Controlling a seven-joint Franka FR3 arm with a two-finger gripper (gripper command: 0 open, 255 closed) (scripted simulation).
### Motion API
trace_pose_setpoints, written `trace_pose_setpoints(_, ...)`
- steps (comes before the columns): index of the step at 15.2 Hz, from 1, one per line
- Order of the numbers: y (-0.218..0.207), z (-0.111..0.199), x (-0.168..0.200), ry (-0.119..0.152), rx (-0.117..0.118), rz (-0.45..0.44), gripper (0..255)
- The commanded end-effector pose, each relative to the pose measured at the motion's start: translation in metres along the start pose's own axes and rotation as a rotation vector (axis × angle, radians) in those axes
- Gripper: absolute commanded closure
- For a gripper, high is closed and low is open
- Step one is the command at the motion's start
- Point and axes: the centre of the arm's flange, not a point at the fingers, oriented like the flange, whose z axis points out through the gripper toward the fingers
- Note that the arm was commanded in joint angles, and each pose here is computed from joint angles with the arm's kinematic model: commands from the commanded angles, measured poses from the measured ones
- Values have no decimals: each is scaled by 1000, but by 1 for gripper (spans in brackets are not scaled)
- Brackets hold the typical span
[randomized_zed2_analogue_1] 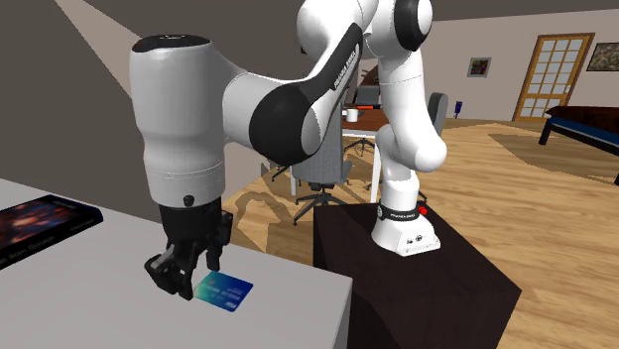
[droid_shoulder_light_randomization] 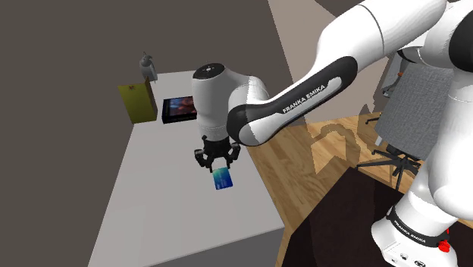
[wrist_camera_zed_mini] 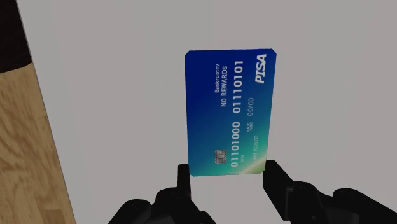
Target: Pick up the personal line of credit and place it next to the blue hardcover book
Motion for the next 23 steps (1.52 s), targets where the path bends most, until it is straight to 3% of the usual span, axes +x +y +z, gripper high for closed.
trace_pose_setpoints(1,1,-12,2,0,0,0,255)
trace_pose_setpoints(13,2,-71,11,0,0,0,255)
trace_pose_setpoints(23,-7,-54,141,0,0,0,255)
